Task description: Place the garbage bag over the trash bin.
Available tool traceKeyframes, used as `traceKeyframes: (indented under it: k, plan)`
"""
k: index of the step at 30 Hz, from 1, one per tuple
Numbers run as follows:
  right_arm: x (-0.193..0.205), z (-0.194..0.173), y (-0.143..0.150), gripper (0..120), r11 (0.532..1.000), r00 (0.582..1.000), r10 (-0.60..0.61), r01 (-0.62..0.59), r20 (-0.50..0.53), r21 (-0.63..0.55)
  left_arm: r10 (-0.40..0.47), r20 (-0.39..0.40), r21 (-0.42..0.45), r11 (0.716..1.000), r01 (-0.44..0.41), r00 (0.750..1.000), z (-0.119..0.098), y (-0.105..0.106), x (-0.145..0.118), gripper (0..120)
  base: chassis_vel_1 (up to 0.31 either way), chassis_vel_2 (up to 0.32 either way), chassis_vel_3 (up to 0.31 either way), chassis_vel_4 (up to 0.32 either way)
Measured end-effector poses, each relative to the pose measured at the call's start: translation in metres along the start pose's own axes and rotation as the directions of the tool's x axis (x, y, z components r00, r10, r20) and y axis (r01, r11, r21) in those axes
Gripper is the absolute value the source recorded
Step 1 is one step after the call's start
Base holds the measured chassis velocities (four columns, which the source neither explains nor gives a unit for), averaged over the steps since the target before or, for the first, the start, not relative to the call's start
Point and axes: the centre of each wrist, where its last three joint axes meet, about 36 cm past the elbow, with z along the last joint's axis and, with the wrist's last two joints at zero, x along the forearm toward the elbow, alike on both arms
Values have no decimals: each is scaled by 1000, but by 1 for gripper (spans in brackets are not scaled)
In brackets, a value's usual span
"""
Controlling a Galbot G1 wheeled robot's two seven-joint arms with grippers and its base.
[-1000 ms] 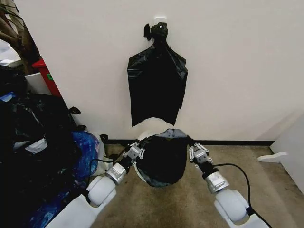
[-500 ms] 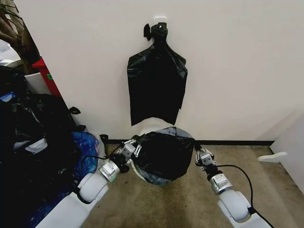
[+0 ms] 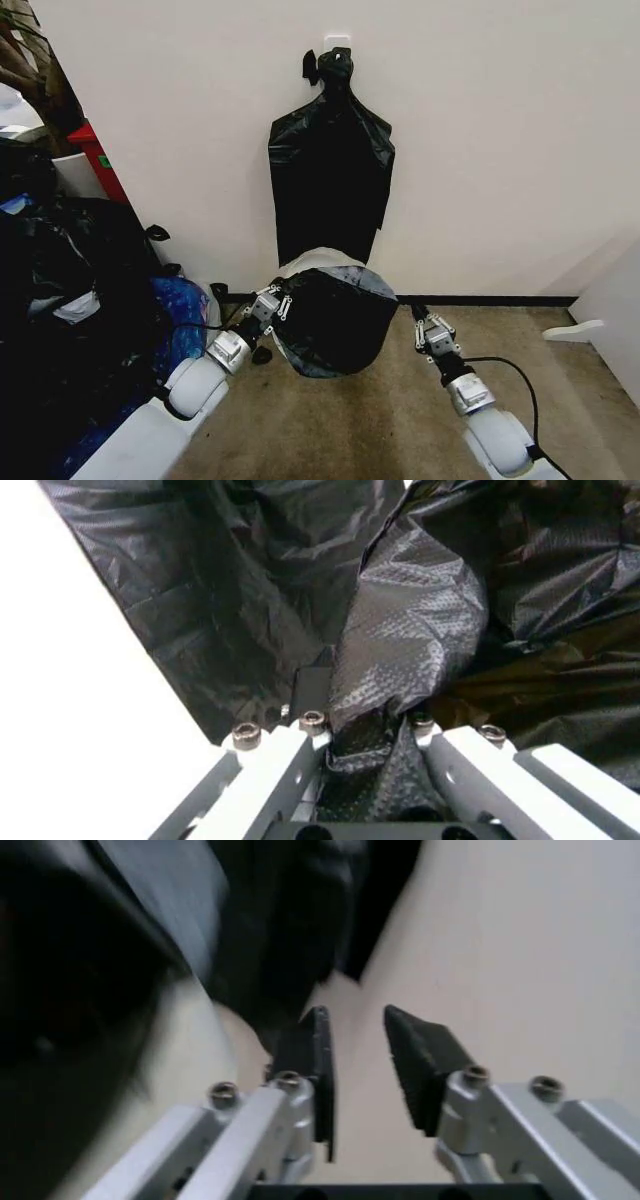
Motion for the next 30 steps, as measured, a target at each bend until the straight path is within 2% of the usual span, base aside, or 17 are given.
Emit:
traceKeyframes:
  k: [4, 7, 9, 11, 17, 19, 20, 22, 30]
  plan:
    - [1, -5, 1, 32, 998, 996, -57, 57, 64, 12, 7, 2, -28, 1000, -7, 1000, 2, -1, -1, 4, 0, 0, 0, 0]
    - [0, -10, 7, 48, 993, 989, -113, 109, 95, 43, 22, 13, -59, 998, -22, 1000, 4, -5, 0, 4, 0, 0, 0, 0]
    - [0, -10, 11, 56, 990, 986, -137, 131, 98, 60, 34, 19, -78, 996, -33, 999, 4, -7, 1, 4, 0, 0, 0, 0]
    - [0, -10, 12, 58, 988, 985, -144, 138, 100, 65, 37, 20, -82, 996, -35, 999, 5, -7, 1, 4, 0, 0, 0, 0]
    - [-1, -7, 17, 83, 980, 978, -184, 175, 101, 90, 43, 16, -94, 995, -41, 999, 8, -9, 2, 4, 0, 0, 0, 0]
    - [-1, -7, 17, 85, 980, 977, -186, 177, 101, 91, 42, 16, -94, 995, -40, 999, 8, -9, 2, 4, 0, 0, 0, 0]
    - [-1, -6, 17, 93, 978, 975, -195, 186, 102, 95, 41, 14, -94, 995, -39, 999, 9, -9, 2, 4, 0, 0, 0, 0]
    - [-1, -5, 15, 98, 975, 973, -207, 197, 103, 103, 40, 15, -92, 995, -38, 999, 10, -9, 0, 4, 0, 0, 0, 0]
    - [-1, -3, 11, 100, 973, 977, -197, 184, 85, 143, 43, 20, -78, 996, -41, 999, 10, -14, -4, 4, 0, 0, 0, 0]
